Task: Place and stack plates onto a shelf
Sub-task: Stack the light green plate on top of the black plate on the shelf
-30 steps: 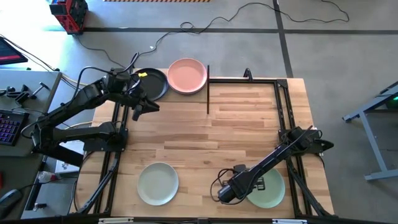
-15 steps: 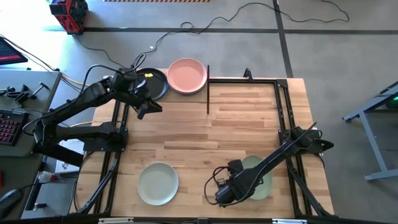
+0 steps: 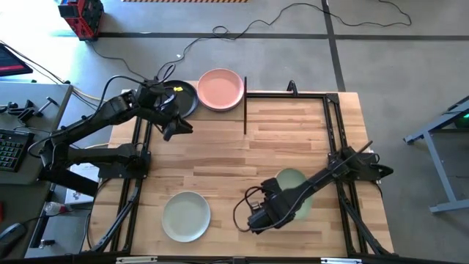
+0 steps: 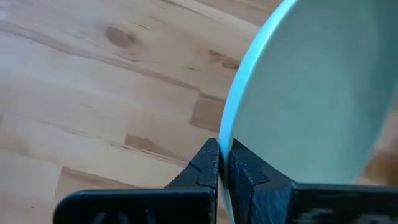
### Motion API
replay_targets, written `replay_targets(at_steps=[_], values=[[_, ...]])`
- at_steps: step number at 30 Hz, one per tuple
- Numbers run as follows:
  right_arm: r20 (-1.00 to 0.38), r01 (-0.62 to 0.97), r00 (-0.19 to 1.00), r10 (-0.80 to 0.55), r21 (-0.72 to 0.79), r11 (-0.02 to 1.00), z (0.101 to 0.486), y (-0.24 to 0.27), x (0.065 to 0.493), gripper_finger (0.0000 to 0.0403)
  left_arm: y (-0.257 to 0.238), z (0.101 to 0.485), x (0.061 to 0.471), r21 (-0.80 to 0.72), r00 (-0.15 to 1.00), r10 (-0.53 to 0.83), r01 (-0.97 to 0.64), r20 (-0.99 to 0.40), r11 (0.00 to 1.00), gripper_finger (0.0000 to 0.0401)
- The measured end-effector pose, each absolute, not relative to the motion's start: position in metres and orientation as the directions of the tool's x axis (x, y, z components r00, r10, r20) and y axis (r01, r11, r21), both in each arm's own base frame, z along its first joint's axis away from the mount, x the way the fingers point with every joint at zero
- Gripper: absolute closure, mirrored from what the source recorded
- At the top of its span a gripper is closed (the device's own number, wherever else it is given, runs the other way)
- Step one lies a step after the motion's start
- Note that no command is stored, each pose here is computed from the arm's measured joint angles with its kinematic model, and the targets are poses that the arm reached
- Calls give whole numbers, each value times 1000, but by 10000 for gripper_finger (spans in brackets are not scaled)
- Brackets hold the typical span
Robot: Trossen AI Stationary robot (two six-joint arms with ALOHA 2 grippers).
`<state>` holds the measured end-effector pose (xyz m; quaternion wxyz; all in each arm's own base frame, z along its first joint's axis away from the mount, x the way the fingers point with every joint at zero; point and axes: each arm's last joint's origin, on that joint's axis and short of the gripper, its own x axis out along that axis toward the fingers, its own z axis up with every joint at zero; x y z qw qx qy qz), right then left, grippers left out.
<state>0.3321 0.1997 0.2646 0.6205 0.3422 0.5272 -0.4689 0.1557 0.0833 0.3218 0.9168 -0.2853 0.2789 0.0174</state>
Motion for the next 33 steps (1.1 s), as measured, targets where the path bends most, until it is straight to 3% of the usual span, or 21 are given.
replay_targets(at_steps=[9,18,26,33], values=[[-972,840,82,-219,-51,541,290,160,359,403,83,322,156,-664,843,-123,-315,-524,678,278],[-938,589,248,-241,-52,807,339,107,382,403,84,322,156,-739,843,-107,-393,-528,547,286],[-883,346,378,-278,-144,927,373,78,387,403,85,321,156,-759,839,-68,-450,-540,470,286],[-887,108,393,-243,-219,970,377,60,390,403,86,320,157,-784,836,-68,-479,-545,396,286]])
